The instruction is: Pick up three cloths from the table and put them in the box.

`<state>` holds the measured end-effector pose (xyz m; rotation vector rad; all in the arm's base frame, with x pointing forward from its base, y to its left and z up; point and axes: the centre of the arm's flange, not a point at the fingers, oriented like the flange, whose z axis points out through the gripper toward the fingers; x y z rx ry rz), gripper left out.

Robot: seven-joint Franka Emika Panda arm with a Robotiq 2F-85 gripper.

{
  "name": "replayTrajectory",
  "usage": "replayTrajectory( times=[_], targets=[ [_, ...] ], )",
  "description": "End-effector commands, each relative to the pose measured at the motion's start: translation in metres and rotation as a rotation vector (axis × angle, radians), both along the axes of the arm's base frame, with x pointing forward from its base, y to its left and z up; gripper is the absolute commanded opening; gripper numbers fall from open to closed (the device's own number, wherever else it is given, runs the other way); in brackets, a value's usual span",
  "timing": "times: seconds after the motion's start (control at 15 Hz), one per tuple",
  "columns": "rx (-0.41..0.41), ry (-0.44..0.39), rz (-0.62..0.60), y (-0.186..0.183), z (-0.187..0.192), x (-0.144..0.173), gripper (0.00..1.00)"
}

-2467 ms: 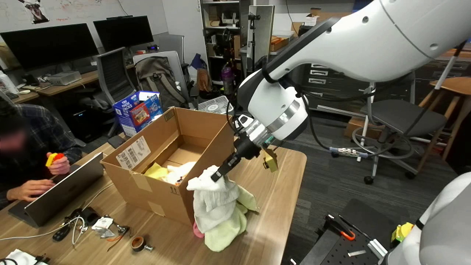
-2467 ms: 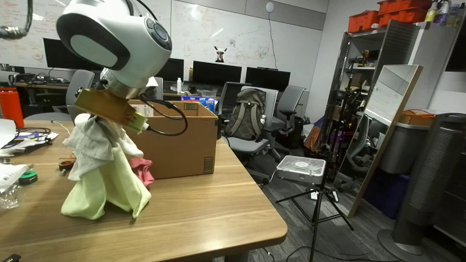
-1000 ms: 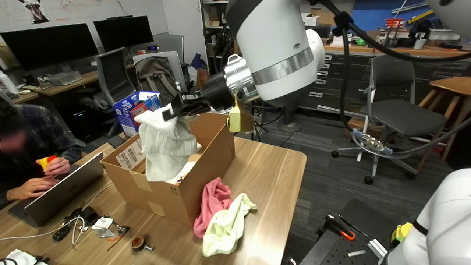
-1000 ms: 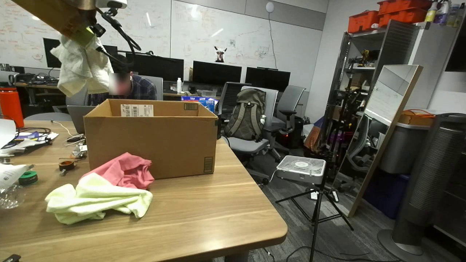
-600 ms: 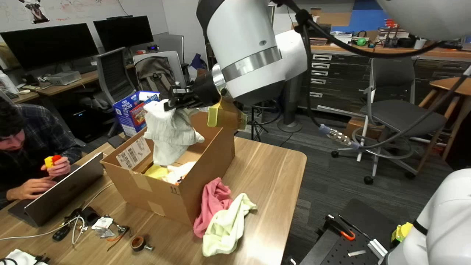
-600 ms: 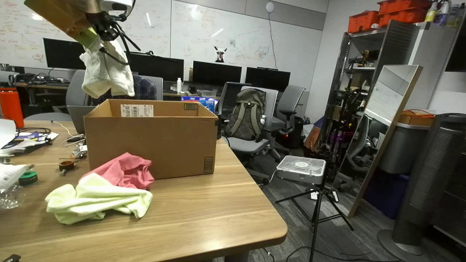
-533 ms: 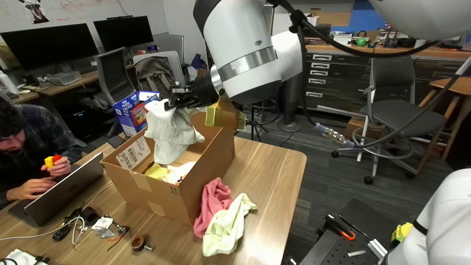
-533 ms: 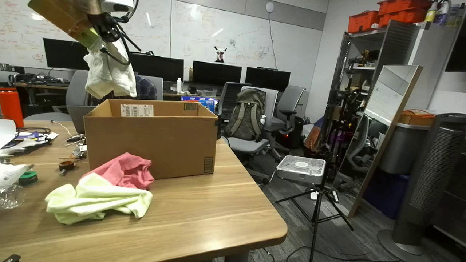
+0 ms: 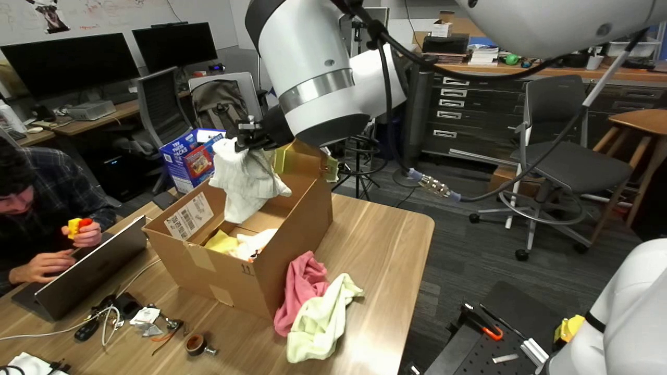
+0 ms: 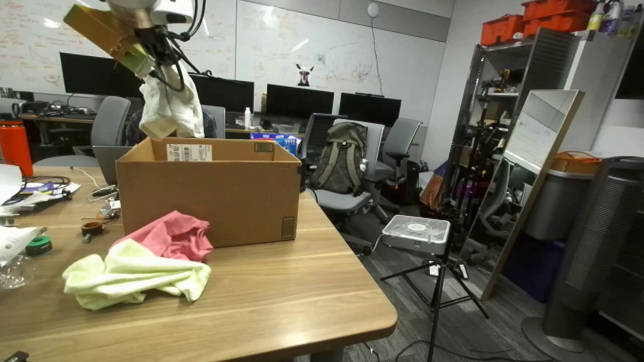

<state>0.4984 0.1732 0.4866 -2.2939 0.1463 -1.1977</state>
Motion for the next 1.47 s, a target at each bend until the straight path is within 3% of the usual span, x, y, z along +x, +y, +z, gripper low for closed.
replayTrajectory(
  times=[0.0,0.53,0.6,1.4],
  targets=[
    [-0.036,-0.001,-0.057,0.009,-0.005,0.019,0.36],
    [-0.057,0.043,-0.102,-0.008,-0.022,0.033,0.96],
    [-0.065,0.070,-0.111,-0.016,-0.025,0.033,0.99],
    [-0.158,0.322,-0.129,-0.139,-0.082,0.000,1.00]
  ],
)
